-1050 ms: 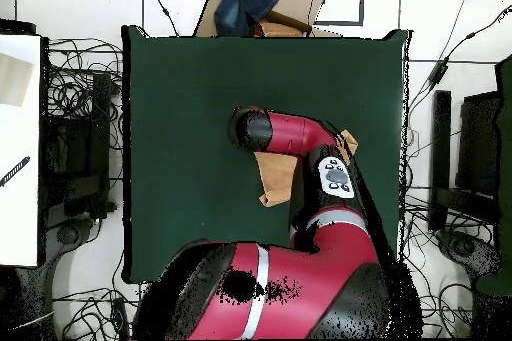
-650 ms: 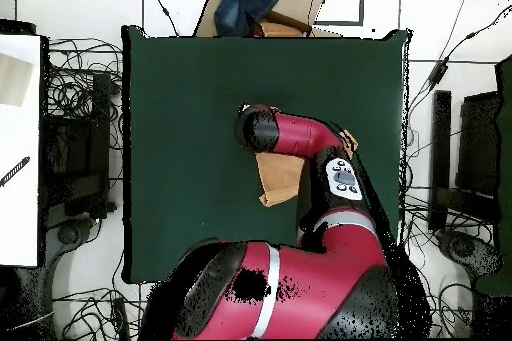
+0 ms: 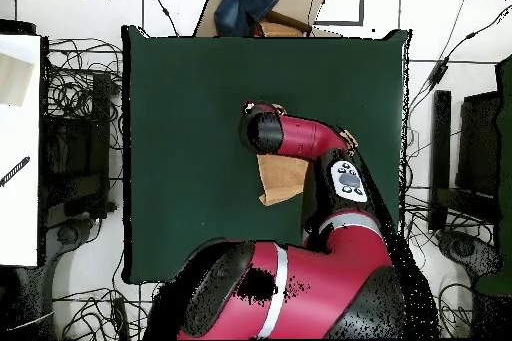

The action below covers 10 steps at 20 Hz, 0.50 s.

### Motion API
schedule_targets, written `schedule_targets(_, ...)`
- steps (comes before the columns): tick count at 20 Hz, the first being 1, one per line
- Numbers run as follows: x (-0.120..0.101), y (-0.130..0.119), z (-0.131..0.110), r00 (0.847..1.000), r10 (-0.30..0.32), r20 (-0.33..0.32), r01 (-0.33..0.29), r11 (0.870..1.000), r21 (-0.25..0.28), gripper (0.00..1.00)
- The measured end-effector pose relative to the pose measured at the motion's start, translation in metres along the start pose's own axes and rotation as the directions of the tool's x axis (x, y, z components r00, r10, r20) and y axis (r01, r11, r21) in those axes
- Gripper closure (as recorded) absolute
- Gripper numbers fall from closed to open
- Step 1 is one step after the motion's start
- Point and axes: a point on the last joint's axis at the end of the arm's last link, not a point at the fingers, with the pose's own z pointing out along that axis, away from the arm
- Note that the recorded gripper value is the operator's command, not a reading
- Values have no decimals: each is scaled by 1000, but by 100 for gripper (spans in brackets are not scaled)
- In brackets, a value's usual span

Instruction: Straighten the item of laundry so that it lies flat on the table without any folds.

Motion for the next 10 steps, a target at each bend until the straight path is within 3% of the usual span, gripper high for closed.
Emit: schedule_targets(10,1,13,-27,1000,-19,-6,19,1000,-4,100)
